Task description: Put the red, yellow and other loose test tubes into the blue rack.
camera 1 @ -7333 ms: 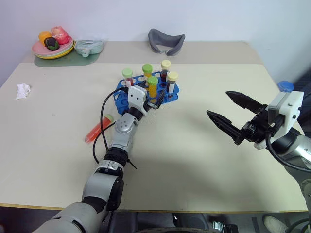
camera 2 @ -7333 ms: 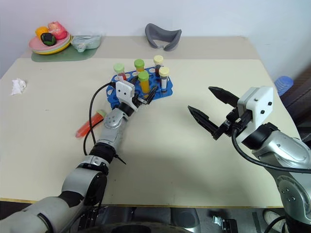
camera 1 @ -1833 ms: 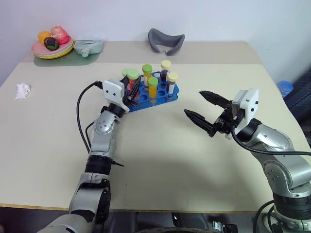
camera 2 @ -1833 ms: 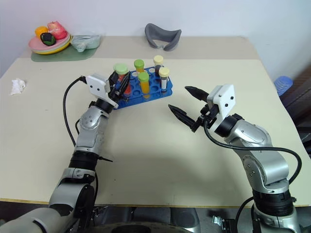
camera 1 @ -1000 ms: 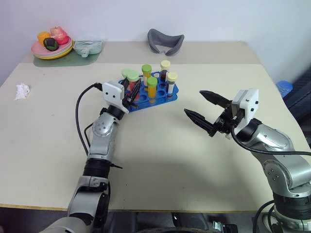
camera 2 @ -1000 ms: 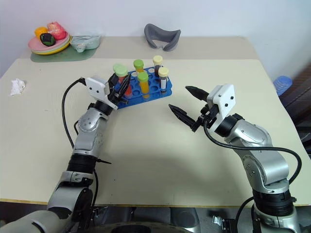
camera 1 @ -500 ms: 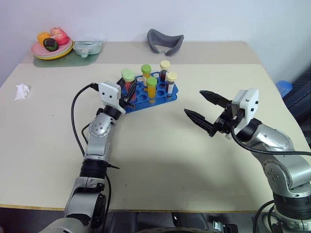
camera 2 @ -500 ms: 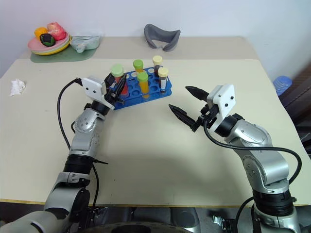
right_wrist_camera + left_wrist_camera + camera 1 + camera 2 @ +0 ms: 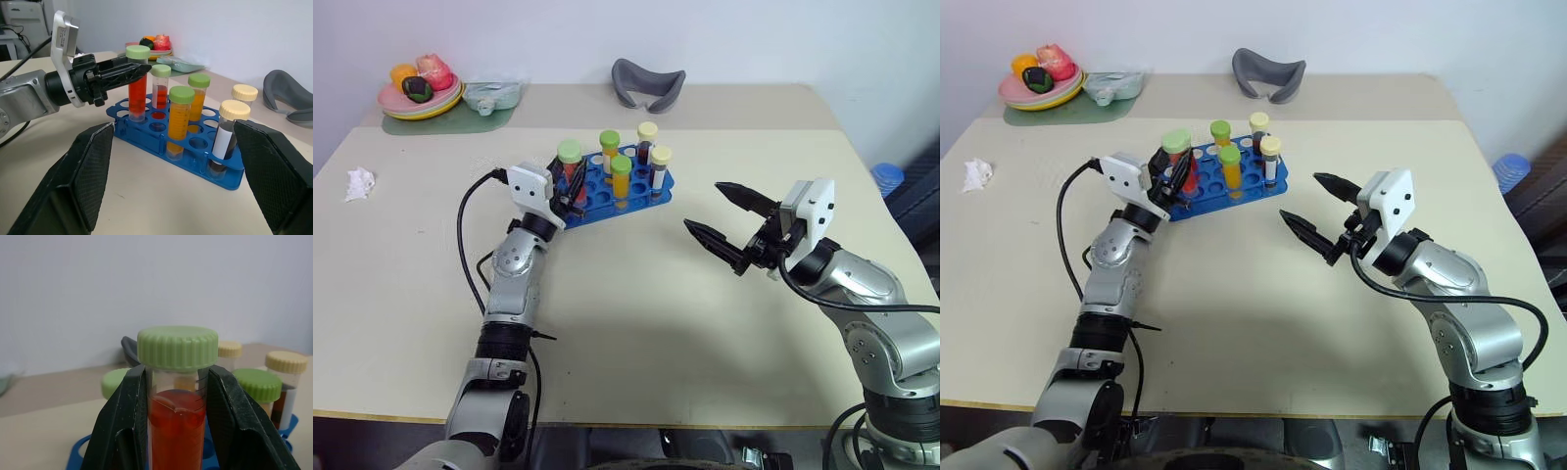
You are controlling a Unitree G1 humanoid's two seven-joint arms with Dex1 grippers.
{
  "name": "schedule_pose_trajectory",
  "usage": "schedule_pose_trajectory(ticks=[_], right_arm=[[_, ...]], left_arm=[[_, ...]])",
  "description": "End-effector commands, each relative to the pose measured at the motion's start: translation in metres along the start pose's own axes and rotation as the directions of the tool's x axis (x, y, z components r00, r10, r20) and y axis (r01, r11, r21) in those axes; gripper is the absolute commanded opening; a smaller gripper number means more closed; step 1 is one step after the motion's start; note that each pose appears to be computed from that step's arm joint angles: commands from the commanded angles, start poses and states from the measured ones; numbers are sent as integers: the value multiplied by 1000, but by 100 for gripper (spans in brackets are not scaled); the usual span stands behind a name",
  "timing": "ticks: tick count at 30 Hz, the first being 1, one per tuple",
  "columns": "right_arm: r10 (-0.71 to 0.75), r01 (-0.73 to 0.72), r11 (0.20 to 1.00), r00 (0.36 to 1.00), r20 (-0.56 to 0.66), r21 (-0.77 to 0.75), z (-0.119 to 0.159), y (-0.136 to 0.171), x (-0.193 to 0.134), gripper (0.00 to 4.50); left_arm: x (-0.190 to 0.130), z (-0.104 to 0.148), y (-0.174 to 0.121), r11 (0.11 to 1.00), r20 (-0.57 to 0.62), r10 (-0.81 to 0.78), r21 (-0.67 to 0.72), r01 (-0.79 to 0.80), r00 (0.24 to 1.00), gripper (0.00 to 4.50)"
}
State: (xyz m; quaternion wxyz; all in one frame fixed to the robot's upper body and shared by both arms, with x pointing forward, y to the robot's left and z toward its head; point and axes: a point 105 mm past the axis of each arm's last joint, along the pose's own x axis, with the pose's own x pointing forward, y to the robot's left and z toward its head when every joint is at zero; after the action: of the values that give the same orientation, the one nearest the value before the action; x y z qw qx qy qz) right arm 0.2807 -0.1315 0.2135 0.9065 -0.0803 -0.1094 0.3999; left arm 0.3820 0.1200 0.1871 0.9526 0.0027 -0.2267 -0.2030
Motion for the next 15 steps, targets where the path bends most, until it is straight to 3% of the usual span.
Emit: schedule_pose_trajectory(ticks=[1,15], right_arm=[[-10,11,999,999,33,-37,12,-3,-2,396],[-18,19,999,999,38,-35,12,-3,-2,396]], left_arm=[[-3,-11,-11,998,-44,-47,-34,46,998,151],[5,-17,-10,999,-85,-42,14,44,995,151]])
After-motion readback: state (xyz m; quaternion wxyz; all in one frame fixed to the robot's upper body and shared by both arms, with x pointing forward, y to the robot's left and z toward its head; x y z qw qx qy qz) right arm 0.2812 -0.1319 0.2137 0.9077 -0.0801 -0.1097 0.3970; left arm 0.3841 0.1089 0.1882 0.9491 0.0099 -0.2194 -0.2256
